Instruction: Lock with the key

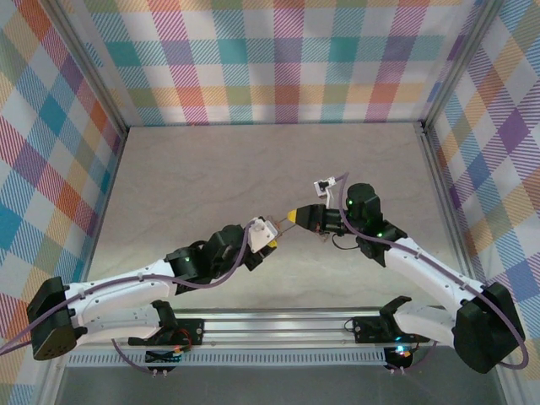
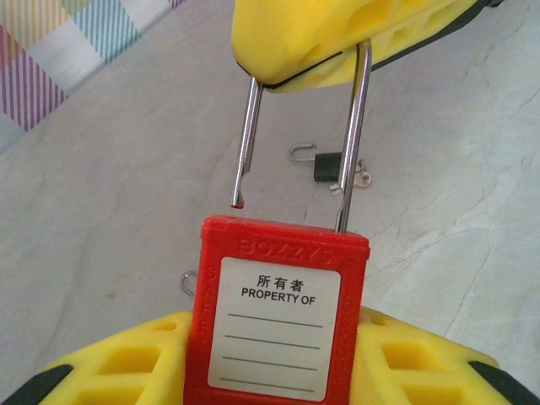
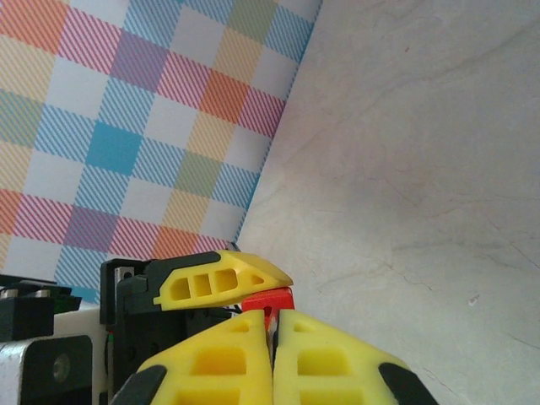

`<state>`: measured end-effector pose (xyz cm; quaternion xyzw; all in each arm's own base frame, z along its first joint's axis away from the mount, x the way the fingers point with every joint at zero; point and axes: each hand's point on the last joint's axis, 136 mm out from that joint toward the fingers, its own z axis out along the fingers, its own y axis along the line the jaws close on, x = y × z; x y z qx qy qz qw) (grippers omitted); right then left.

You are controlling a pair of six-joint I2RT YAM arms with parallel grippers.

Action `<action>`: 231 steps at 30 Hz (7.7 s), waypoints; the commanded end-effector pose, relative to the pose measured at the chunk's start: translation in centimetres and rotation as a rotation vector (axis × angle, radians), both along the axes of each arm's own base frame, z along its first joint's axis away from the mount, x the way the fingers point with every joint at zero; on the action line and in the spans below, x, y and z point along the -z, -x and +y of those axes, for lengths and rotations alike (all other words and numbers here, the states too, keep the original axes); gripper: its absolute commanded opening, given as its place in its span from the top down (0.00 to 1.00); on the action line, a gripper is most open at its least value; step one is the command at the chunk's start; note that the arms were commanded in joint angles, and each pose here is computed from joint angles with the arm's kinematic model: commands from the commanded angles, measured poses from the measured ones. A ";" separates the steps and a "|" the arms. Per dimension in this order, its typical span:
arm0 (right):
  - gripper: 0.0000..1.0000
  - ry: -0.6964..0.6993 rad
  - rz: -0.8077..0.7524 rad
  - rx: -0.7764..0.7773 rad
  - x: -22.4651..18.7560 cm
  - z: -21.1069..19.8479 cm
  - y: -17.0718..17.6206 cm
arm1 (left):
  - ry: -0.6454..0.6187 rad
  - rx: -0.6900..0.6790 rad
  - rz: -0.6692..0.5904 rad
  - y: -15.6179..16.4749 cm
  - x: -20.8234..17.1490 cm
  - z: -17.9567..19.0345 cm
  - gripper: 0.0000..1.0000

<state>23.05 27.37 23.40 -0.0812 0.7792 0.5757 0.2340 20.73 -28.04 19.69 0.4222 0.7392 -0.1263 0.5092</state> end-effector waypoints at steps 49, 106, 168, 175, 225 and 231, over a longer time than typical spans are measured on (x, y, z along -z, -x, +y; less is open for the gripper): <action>1.00 -0.007 -0.187 -0.164 -1.7 3.1 3.4 | 0.451 0.004 -0.319 0.8 -10.5 1.6 1.00; 1.00 0.110 -0.141 -0.226 0.9 5.6 3.9 | 0.605 0.064 -0.590 2.5 -21.2 2.6 1.00; 0.14 0.042 -0.259 0.031 -1.6 1.7 2.0 | 0.082 -0.051 -0.243 -1.5 -9.3 0.8 1.00; 0.13 0.022 -0.252 0.077 -1.7 0.8 1.3 | 0.047 -0.009 -0.196 -0.9 -7.6 0.4 1.00; 0.62 -0.058 -0.235 -0.148 -2.2 3.2 3.7 | 0.040 0.115 -0.063 0.7 -5.2 -2.0 1.00; 0.72 -0.060 -0.233 -0.151 -2.2 3.2 3.8 | 0.034 0.121 -0.060 0.7 -4.9 -2.1 1.00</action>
